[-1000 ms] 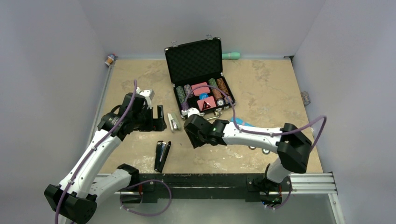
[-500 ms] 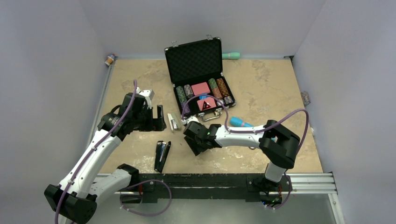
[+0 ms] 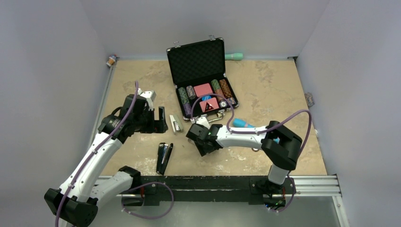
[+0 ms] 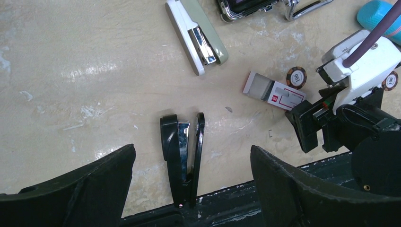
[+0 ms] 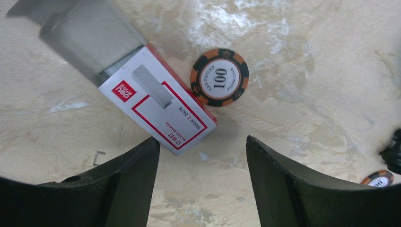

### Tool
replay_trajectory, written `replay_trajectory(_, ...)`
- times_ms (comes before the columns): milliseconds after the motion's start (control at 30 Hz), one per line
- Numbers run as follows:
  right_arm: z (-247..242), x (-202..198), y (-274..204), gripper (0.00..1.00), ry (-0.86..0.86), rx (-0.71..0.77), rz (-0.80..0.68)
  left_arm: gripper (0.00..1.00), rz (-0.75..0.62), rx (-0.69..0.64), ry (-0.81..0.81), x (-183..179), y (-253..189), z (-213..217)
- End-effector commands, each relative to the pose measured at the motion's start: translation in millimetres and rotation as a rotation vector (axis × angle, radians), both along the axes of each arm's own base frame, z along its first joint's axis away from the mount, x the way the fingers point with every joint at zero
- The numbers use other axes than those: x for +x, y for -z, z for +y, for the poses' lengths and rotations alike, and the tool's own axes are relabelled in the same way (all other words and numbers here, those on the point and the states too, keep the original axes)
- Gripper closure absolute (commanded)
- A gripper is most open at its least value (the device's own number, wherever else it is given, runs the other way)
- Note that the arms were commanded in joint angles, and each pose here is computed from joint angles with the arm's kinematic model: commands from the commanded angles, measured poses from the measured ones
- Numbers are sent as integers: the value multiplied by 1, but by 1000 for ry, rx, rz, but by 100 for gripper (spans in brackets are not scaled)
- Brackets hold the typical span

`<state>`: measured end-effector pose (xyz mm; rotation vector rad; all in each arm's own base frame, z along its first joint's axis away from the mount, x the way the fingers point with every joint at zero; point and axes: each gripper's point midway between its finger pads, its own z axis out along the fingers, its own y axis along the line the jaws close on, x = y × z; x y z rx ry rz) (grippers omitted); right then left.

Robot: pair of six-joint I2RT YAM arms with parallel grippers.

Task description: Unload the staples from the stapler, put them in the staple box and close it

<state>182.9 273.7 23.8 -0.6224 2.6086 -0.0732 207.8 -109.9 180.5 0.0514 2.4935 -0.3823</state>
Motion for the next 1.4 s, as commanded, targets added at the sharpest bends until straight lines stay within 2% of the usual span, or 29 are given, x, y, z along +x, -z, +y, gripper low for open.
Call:
replay_trajectory(0, -6, 12, -27, 31, 82, 11, -73, 6, -51, -5, 5, 5, -9, 1)
replay_trajectory(100, 10, 4, -56, 31, 64, 156, -54, 6, -60, -9, 2, 5, -11, 1)
replay_trajectory(167, 33, -10, -84, 32, 30, 338, -7, 6, -65, -8, 0, 5, -11, 2)
replay_trajectory(267, 56, -24, -113, 38, 33, 538, 46, 6, -74, -11, -4, 4, -14, 2)
replay_trajectory(333, 66, -29, -115, 43, 58, 592, 79, 6, -79, -12, -3, 4, -15, 2)
replay_trajectory(467, 77, -35, -90, 55, 149, 542, 143, 6, -82, -19, 1, 3, -16, 1)
replay_trajectory(700, 101, -55, -59, 60, 217, 496, 230, 6, -95, -28, 3, 2, -19, 1)
replay_trajectory(867, 94, -56, -43, 66, 282, 449, 241, 6, -99, -29, 4, 1, -19, 1)
replay_trajectory(1367, 71, -44, -14, 67, 375, 266, 172, 6, -107, -40, 10, 0, -22, 0)
